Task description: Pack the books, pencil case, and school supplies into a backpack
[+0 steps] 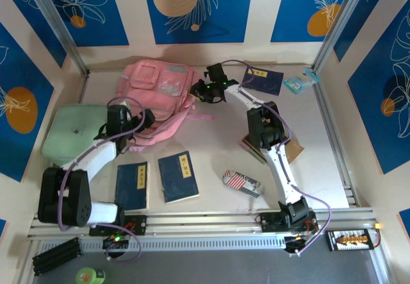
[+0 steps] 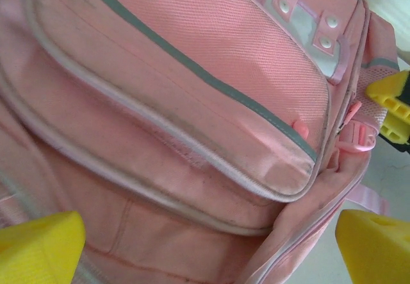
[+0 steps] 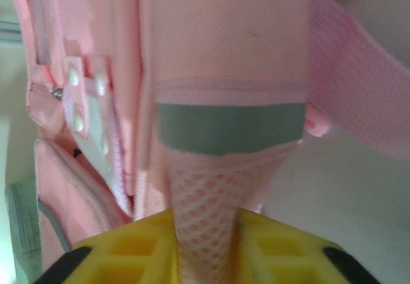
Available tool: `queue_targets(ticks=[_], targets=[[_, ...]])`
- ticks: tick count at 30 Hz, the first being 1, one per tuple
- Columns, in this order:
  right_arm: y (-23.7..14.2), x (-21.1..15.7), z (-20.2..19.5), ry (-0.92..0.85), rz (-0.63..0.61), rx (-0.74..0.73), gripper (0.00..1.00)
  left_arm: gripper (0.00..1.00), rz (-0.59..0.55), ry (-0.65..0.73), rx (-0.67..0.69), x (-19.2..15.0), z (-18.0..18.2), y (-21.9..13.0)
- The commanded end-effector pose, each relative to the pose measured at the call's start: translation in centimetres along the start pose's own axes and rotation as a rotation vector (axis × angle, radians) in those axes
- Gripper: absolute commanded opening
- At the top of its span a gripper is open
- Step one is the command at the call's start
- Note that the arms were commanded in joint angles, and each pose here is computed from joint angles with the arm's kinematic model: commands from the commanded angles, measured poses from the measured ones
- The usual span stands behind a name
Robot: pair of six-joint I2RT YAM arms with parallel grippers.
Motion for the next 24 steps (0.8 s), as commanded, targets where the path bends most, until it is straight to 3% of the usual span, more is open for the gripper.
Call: queue_targets(ticks=[1, 4, 13, 21, 23, 24], targets=[[-0.6, 0.0, 0.5, -0.022, 0.032, 0.007, 0.09, 1.00, 0.005, -0.041, -0.082, 1.0, -1.0, 1.1], [-2.0, -0.3, 0.4, -0.045, 0.002, 0.005, 0.00, 0.99, 0.032, -0.046, -0.123, 1.1, -1.3, 2.5], [-10.2, -3.2, -3.8, -0.032, -0.108, 0.008, 0.00, 0.97, 0.148, -0.020, -0.245, 1.1, -3.4, 6.6], [-13.9, -5.0, -7.4, 0.083, -0.093, 0.016, 0.00, 0.97, 0.157, 0.040, -0.278, 3.6, -5.7, 9.9], [-14.2, -5.2, -7.5, 0.118, -0.086, 0.022, 0.07, 0.97, 0.146, 0.045, -0.270, 4.4, -6.0, 9.8], [-14.4, -5.3, -7.5, 0.134, -0.085, 0.026, 0.17, 0.97, 0.140, 0.050, -0.272, 4.8, -6.3, 9.4]])
Point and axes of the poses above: each hand's point on the last joint's axis, 136 mm out from that joint toward the fingers, its own y axis out along the fingers, its own z axis along the line the jaws close on, x = y × z, the point moved 10 cm from there along -y, back along the fingers, and after that the axes turned 15 degrees about y, right-handed, at the moved point
